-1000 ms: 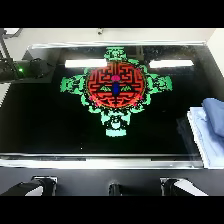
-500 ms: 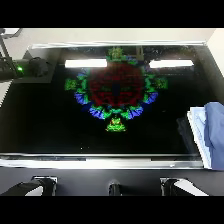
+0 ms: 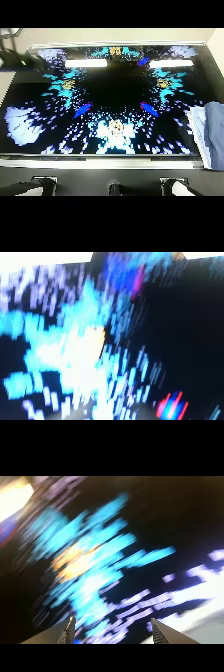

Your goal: Fold the shirts.

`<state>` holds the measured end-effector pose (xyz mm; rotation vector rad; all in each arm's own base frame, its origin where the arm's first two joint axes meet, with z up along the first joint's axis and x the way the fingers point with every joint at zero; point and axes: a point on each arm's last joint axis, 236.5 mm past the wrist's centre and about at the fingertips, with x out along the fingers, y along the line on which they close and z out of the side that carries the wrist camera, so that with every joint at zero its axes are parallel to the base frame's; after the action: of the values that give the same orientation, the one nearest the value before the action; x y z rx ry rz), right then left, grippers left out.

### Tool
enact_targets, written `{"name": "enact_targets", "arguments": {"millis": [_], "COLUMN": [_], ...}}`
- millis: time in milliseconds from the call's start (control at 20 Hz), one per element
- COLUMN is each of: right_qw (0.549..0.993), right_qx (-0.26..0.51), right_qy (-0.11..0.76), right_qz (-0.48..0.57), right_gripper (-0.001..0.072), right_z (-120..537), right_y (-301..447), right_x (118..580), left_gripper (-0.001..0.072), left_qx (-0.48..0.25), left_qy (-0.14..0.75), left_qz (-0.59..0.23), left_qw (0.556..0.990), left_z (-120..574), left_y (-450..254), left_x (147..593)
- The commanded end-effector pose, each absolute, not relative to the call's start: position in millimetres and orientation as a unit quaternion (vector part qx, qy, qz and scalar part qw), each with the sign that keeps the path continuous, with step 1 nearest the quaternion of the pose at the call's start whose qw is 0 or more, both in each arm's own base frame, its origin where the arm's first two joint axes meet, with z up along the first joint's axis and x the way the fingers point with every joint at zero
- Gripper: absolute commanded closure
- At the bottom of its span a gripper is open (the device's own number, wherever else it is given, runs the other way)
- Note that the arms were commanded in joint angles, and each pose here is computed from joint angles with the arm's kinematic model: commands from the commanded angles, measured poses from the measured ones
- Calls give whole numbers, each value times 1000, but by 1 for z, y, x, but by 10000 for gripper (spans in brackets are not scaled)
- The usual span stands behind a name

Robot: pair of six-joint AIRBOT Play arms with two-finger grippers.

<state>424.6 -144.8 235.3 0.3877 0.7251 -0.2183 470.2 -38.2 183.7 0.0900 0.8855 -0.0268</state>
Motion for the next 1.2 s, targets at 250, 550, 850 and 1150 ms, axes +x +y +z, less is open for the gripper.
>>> {"name": "enact_targets", "arguments": {"millis": [250,550,850,1150], "right_qw": [762,767,768,768], "right_qx": [122,117,117,117], "right_qy": [632,629,627,627], "right_qz": [63,47,47,47], "right_gripper": [140,141,141,141], "right_z": [77,74,74,74], "right_y": [55,46,46,46], "right_x": [396,399,400,400], "left_gripper": [-7,-8,-7,-7], "left_qx": [-23,-22,-22,-22], "left_qy": [614,607,607,607], "left_qz": [-11,-15,-15,-15], "left_qw": [789,794,794,795], "left_z": [40,39,39,39], "left_y": [-58,-60,-60,-60], "left_x": [365,364,364,365]}}
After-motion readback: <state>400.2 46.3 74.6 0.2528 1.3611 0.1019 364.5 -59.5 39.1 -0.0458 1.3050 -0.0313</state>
